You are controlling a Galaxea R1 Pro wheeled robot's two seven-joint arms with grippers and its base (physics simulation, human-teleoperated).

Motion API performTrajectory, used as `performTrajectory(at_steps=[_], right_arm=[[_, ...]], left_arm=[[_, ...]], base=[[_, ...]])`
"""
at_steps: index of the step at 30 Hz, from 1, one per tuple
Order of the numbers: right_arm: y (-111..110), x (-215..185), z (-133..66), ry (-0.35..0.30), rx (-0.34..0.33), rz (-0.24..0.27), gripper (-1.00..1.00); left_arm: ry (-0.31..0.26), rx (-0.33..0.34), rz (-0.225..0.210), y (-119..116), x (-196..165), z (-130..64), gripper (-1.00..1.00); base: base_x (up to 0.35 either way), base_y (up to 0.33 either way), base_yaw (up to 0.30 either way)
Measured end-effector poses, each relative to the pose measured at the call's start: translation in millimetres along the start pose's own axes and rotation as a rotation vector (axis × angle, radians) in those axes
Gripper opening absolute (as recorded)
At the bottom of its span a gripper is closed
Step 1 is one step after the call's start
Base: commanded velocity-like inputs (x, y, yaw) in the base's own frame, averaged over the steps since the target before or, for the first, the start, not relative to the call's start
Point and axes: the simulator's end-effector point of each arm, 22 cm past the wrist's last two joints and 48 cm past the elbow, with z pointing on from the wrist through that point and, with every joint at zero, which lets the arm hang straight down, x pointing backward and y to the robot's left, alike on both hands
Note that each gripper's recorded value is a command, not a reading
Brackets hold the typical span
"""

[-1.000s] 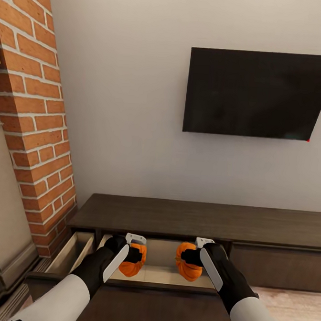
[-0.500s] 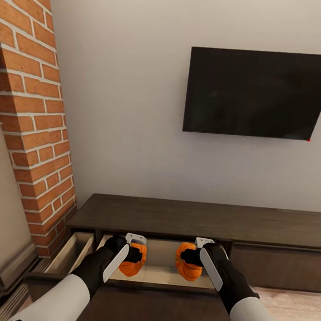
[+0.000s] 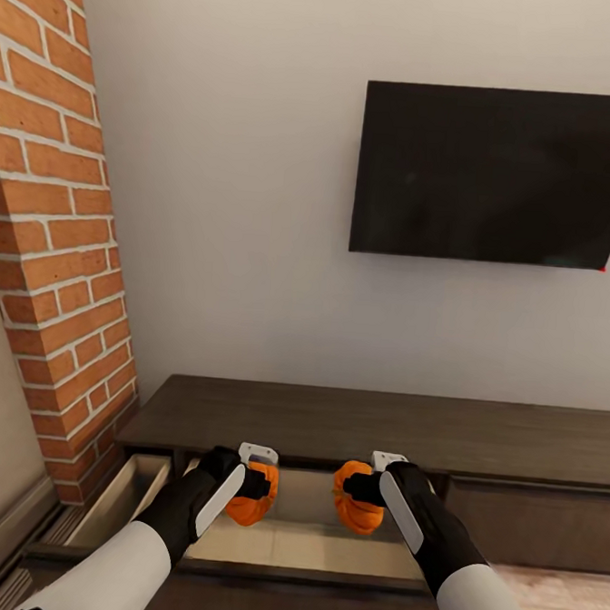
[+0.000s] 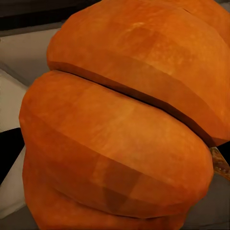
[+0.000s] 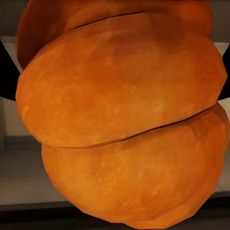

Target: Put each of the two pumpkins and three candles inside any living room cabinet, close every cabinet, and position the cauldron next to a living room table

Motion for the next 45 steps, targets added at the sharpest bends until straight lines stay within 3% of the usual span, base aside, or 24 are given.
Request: performTrajectory(at_steps=[14,45], right_arm=[[0,0,0.1,0.000,0.000,0.000,-1.00],[-4,43,40.0,0.010,0.008,-0.025,-1.00]], left_arm=[[-0.003,-0.004,-0.001,1,-1,-0.2,-1.00],[0.035,0.009,-0.002,-5,51,42.7,-1.00]], base=[[0.015,0.000,0.000],[0.000,0.000,0.000]])
